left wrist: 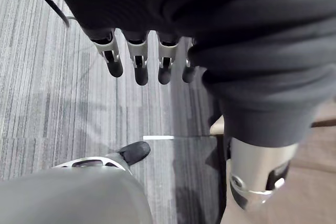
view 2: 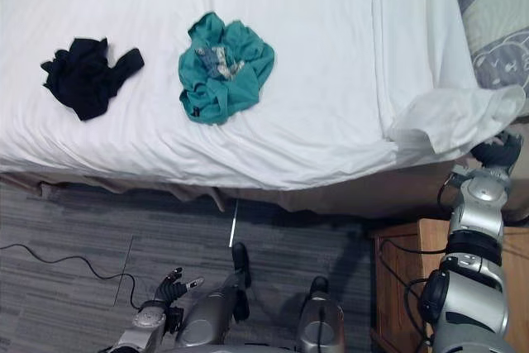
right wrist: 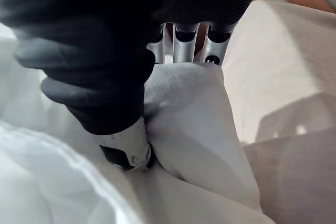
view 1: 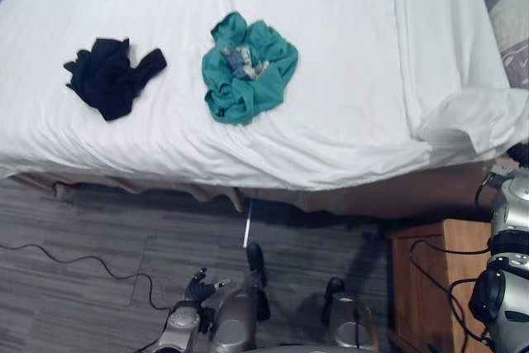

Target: Tidy the bed and pick cloth on bed and put in laundry

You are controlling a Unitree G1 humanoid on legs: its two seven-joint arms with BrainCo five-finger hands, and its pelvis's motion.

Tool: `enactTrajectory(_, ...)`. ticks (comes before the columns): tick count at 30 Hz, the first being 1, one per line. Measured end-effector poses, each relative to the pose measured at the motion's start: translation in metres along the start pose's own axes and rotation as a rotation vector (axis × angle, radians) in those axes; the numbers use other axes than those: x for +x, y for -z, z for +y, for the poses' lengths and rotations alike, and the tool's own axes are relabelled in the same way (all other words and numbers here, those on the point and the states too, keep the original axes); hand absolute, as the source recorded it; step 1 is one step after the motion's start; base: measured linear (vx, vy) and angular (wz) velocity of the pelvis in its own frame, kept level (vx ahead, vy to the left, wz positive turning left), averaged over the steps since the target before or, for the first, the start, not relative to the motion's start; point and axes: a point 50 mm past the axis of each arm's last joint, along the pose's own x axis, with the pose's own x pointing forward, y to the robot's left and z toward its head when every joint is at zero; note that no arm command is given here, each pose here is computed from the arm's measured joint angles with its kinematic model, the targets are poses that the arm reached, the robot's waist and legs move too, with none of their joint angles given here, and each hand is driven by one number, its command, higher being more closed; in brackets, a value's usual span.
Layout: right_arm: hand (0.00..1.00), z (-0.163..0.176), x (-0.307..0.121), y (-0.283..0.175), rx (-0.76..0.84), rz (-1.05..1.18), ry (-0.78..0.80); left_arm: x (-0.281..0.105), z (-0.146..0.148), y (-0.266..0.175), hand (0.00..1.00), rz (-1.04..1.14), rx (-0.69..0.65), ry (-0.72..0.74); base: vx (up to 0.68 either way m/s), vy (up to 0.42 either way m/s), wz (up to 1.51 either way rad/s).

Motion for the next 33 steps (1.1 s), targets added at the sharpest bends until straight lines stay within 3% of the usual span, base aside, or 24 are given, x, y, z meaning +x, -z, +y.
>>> enactTrajectory(9,0.0,-0.007,-0.029,0.031,0.141,0.092,0.086,-0.007,0.01,0.03,0.0,0.127,-0.051,-0.039,0.06,-0.029,-0.01)
enactTrajectory(15,0.0,-0.022,-0.039,0.034,0.114,0.093,0.199,-0.008,0.011,0.034,0.0,0.149,-0.049,-0.046,0.0,-0.019,0.06)
enactTrajectory(19,0.0,-0.057,-0.047,0.04,0.055,0.084,0.35,-0.013,0.014,0.047,0.0,0.186,-0.051,-0.058,-0.03,0.006,-0.22)
enactTrajectory(26,0.0,-0.091,-0.047,-0.012,-0.051,-0.148,0.482,-0.02,0.019,0.063,0.0,0.233,-0.042,-0.07,-0.05,0.031,-0.21)
enactTrajectory(27,1.0,-0.091,-0.046,-0.021,-0.063,-0.184,0.479,-0.02,0.019,0.063,0.0,0.234,-0.043,-0.07,-0.06,0.024,0.02)
enactTrajectory(30,1.0,-0.075,-0.043,-0.046,-0.079,-0.287,0.426,-0.021,0.019,0.064,0.0,0.238,-0.043,-0.07,-0.04,0.019,-0.01)
enactTrajectory(33,1.0,-0.04,-0.039,-0.071,-0.08,-0.389,0.278,-0.021,0.019,0.064,0.0,0.236,-0.044,-0.069,-0.02,0.018,-0.01)
